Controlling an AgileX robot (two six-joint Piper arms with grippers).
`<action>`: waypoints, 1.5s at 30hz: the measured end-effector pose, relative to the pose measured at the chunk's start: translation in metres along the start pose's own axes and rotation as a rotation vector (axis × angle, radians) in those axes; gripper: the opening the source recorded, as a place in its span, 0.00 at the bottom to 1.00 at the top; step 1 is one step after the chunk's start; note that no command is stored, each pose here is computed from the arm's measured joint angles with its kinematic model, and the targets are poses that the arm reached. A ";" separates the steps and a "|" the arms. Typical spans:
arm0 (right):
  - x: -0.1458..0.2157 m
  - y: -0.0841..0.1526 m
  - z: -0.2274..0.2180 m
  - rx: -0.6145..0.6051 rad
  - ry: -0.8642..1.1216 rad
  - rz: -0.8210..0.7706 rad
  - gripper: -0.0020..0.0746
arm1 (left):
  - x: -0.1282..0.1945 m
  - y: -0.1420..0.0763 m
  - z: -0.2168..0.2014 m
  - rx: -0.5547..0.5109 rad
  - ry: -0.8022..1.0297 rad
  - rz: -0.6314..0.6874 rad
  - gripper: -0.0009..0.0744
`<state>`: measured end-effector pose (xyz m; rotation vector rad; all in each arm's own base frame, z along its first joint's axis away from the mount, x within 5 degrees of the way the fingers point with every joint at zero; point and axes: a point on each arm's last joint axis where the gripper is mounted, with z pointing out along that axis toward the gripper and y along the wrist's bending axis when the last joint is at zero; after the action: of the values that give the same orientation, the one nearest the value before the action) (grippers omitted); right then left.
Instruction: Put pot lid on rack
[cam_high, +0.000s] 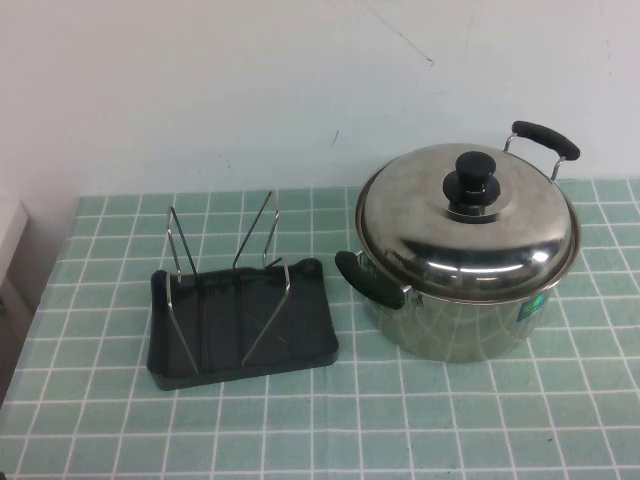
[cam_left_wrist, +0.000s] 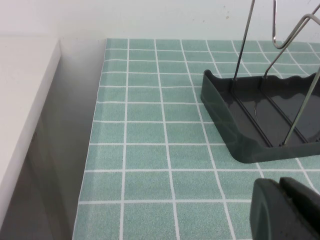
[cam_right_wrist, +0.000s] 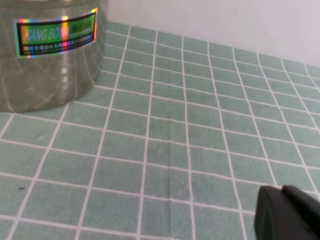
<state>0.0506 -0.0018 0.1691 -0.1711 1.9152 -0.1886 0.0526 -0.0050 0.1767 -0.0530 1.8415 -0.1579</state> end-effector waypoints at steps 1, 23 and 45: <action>0.000 0.000 0.000 0.000 0.000 0.000 0.02 | 0.000 0.000 0.000 0.000 0.000 0.000 0.01; 0.000 0.000 0.000 0.000 0.000 0.000 0.02 | 0.000 0.000 0.000 -0.003 0.000 0.016 0.01; 0.000 0.000 0.000 0.000 0.000 0.000 0.02 | 0.000 0.000 0.000 -0.003 -0.001 -0.072 0.01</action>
<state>0.0506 -0.0018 0.1691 -0.1711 1.9152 -0.1886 0.0526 -0.0048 0.1767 -0.1219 1.8403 -0.2053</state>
